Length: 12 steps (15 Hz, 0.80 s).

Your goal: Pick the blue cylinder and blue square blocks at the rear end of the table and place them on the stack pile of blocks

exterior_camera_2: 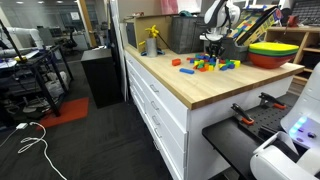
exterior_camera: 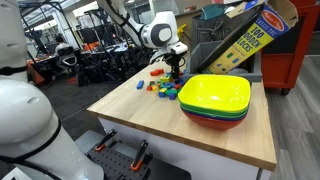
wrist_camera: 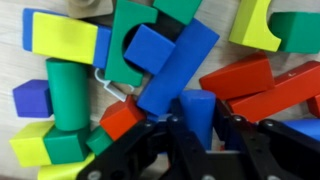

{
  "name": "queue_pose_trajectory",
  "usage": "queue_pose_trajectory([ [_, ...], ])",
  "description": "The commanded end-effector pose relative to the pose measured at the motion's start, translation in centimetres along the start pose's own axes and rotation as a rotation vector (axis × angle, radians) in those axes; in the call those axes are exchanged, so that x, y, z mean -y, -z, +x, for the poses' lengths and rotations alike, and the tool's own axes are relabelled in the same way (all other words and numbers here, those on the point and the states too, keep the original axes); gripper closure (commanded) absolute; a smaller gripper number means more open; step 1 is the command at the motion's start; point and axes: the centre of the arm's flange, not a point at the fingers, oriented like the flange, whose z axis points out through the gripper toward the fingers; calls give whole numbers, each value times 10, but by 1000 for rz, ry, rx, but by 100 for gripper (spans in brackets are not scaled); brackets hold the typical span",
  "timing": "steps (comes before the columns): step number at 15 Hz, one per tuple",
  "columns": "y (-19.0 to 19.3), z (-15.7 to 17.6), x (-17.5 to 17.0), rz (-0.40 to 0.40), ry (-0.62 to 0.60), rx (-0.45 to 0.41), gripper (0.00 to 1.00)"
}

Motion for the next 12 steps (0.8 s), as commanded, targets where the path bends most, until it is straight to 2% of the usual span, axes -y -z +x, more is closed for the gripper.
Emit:
queue_pose_trajectory([
  [1,-1,1,5,-5,-18,-36,92],
  [6,-2,2,17,-6,30,-72,92],
  [7,-1,2,19,-5,36,-81,43],
  [9,2,3,22,4,47,-97,34],
  [12,16,0,23,35,74,-141,12],
])
